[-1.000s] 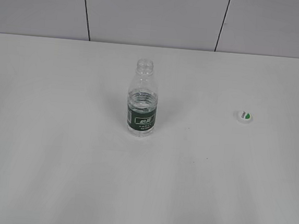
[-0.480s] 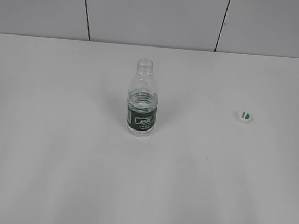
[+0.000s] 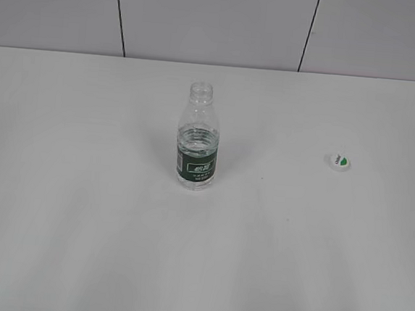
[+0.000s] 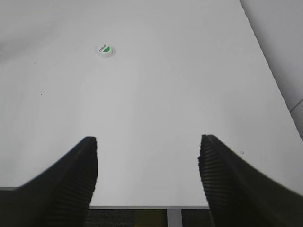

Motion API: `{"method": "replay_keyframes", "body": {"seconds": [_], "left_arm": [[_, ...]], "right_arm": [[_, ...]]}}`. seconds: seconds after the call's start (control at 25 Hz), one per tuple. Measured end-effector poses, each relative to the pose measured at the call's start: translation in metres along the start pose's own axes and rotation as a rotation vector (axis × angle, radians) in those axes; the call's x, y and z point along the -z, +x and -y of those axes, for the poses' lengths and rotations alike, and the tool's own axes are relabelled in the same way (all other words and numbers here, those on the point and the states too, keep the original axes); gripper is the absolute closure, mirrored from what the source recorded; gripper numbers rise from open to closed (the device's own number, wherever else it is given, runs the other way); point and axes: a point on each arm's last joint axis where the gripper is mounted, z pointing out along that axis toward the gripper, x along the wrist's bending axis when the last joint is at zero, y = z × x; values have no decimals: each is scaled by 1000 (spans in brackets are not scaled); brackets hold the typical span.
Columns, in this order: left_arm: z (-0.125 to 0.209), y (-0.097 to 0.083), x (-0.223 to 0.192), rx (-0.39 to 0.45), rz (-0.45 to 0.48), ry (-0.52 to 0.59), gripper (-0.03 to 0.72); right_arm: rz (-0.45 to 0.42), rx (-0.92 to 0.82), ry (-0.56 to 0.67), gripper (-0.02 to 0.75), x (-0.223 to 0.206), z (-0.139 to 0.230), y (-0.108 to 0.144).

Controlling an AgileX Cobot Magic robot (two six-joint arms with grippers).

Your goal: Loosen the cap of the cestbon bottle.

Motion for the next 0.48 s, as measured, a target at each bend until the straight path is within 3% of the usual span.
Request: {"method": "replay_keyframes", "body": {"seconds": [0.48], "left_arm": [[0,0,0,0,0,0,127]], "right_arm": [[0,0,0,226,0,0,0]]}}
